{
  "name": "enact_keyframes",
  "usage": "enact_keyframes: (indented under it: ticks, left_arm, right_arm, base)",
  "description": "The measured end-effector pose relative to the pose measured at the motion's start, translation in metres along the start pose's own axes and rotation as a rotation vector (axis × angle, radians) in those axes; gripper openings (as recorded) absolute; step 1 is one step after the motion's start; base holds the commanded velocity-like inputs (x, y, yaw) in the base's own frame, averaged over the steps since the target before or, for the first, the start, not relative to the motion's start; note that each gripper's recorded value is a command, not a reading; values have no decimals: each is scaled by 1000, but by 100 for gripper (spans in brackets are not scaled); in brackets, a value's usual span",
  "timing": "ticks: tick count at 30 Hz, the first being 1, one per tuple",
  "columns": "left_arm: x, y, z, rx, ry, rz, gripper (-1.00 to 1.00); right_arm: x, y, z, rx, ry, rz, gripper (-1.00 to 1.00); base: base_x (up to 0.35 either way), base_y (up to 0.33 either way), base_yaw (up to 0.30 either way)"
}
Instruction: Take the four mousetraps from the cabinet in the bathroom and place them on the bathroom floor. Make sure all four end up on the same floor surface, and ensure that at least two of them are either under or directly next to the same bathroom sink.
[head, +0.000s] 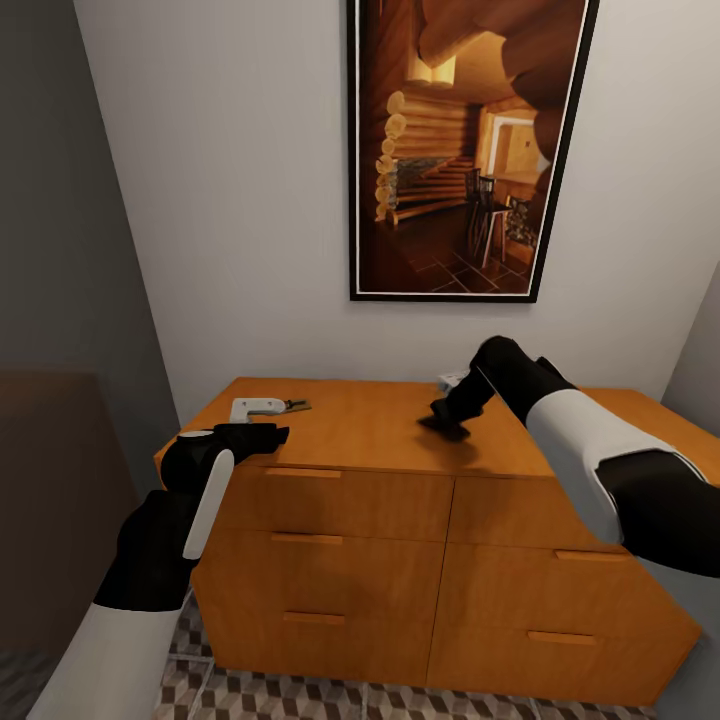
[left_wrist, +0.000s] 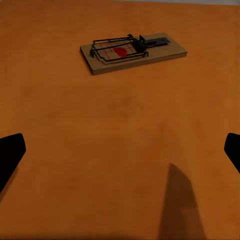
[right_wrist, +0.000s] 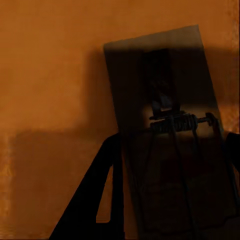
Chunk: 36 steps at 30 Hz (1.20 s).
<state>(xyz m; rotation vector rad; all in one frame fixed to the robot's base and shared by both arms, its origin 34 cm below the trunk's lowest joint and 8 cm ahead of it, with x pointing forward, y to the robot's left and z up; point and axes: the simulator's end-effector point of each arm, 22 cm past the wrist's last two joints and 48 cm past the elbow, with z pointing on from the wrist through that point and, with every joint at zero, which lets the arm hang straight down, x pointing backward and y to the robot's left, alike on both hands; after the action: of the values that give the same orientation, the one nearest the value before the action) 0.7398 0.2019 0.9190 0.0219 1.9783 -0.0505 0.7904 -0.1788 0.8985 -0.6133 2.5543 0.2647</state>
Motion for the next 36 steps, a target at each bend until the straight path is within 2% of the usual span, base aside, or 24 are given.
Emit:
enact_keyframes:
  ticks: [1, 2, 4, 19, 31, 36]
  left_arm:
    - [0, 0, 0, 0, 0, 0, 100]
    - [0, 0, 0, 0, 0, 0, 100]
    - [0, 0, 0, 0, 0, -1, 100]
    - [0, 0, 0, 1, 0, -1, 100]
    - [-2, 2, 0, -6, -8, -2, 100]
    - [-3, 3, 0, -11, -11, -1, 100]
  right_arm:
    - [2, -3, -2, 3, 6, 17, -100]
    - [4, -12, -4, 32, 14, 9, -100]
    - [-5, -14, -11, 49, -11, -8, -100]
    - [-35, -15, -40, 74, -81, -36, -100]
    - [-41, -18, -48, 82, -99, -39, -100]
    - [-56, -16, -63, 99, -149, -67, -100]
  base:
    - [0, 0, 0]
    - [0, 0, 0]
    - [0, 0, 0]
    - [0, 0, 0]
    - [0, 0, 0]
    - [0, 0, 0]
